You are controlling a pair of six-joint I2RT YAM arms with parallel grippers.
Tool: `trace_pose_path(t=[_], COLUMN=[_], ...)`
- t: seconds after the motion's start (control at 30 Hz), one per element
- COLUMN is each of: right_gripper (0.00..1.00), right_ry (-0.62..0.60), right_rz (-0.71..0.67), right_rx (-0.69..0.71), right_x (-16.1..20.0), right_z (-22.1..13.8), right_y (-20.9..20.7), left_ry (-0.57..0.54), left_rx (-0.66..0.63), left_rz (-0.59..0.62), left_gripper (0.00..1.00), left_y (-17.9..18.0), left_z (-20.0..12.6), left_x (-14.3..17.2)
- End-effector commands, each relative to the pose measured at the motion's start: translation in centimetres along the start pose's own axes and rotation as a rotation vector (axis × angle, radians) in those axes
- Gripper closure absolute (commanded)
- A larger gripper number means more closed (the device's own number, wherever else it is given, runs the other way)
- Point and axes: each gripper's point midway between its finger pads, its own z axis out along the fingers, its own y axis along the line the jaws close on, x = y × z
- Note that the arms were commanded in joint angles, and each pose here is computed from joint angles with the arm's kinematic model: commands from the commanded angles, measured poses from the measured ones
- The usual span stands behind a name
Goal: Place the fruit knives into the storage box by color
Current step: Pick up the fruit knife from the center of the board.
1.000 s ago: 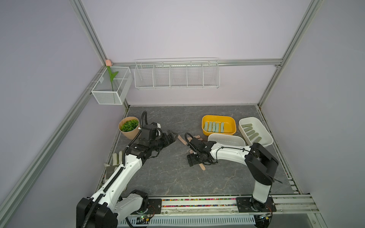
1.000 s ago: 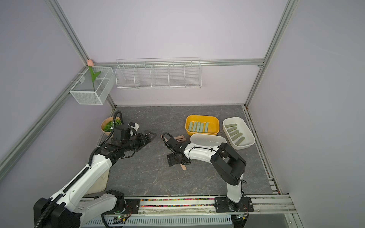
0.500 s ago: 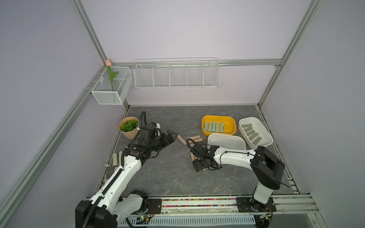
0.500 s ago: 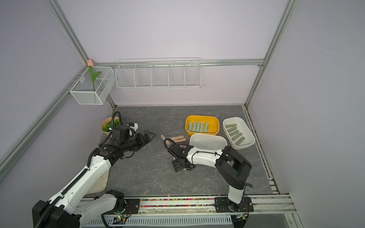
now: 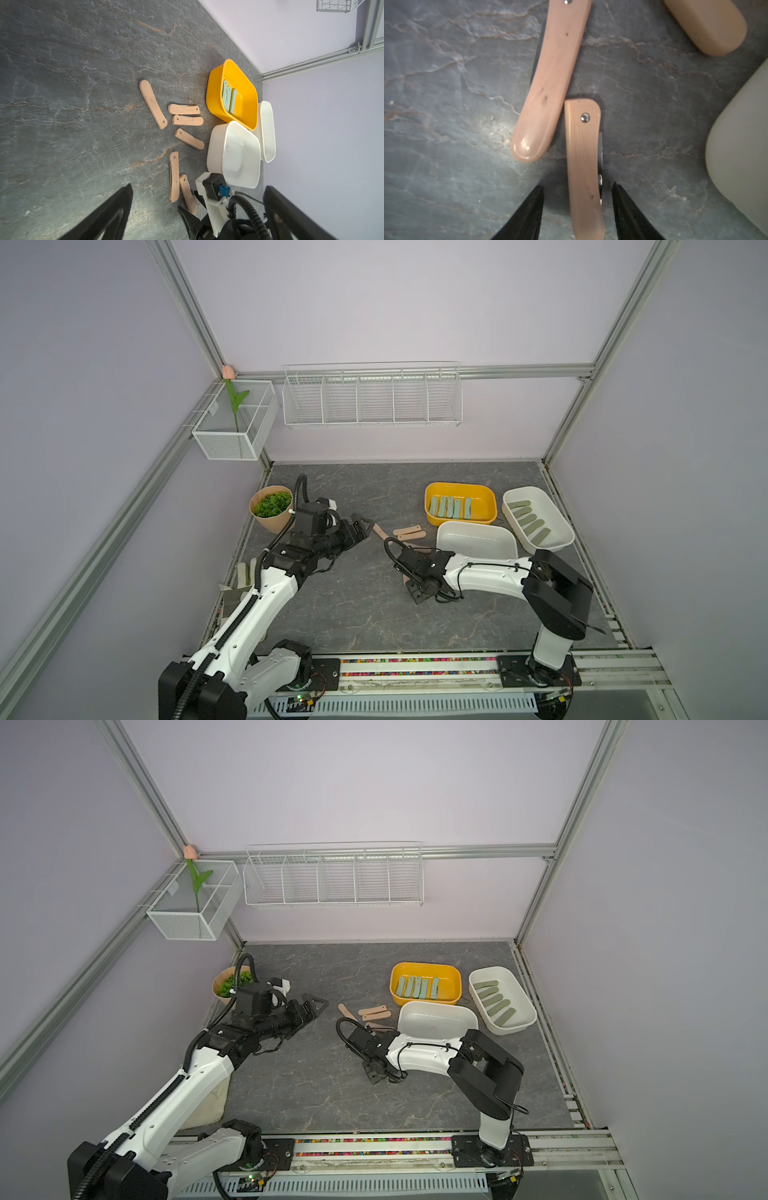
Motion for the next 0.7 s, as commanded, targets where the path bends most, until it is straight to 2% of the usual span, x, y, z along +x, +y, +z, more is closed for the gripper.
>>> trace_pose_path(t=[0.0, 0.2, 0.4, 0.67], right_gripper=[0.52, 0.65, 0.70, 0.71], right_ry=[0.096, 0.090, 0.062, -0.024], right_rz=[-0.040, -0.018, -0.001, 0.018], right_rx=[0.076, 0.017, -0.020, -0.064], right_x=[2.5, 2.7, 2.3, 0.7], right_z=[1.9, 1.7, 0.3, -3.3], right_y=[-1.3, -0.6, -0.3, -0.3], left_ry=[-0.004, -0.003, -0.004, 0.003], left_rx=[-0.002, 0.003, 0.012, 0.032], left_rz=[-0.016, -0.020, -0.025, -0.041], left_gripper=[0.01, 0.01, 0.01, 0.01], left_y=[0.3, 0.1, -0.1, -0.6], left_z=[-0.2, -0.2, 0.0, 0.5], left_x=[0.1, 0.0, -0.2, -0.3])
